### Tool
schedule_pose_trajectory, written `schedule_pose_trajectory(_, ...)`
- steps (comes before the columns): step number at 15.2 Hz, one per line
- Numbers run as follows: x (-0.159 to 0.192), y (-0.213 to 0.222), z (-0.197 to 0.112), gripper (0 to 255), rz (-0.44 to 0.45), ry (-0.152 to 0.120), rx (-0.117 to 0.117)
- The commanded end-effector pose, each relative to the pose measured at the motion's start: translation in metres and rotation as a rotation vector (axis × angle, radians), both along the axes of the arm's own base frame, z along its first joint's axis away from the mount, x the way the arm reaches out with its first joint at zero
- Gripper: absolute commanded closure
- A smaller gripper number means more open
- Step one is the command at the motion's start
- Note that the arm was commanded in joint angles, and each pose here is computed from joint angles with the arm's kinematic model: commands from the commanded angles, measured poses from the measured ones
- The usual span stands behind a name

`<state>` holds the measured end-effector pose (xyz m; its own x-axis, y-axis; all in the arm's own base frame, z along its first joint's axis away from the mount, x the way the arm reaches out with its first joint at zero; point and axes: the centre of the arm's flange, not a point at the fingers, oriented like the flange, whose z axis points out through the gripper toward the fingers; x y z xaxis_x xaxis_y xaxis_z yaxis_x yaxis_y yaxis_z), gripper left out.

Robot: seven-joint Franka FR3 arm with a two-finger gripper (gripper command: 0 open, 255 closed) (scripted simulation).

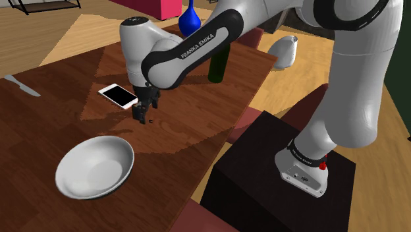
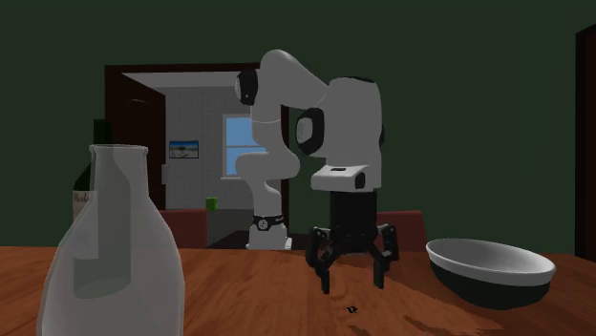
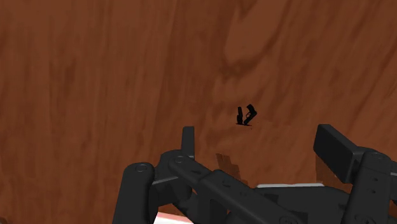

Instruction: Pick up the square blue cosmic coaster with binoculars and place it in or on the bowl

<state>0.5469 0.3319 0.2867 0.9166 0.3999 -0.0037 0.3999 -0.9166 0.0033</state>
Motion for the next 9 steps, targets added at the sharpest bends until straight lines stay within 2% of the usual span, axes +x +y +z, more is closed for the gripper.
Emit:
schedule_pose_trajectory(1,0.0,0.0,-0.011,0,0.001,0.0,0.0)
schedule_pose_trajectory(5,0.0,0.0,-0.03,0,0.001,0.0,0.0)
schedule_pose_trajectory(9,0.0,0.0,-0.03,0,0.001,0.0,0.0)
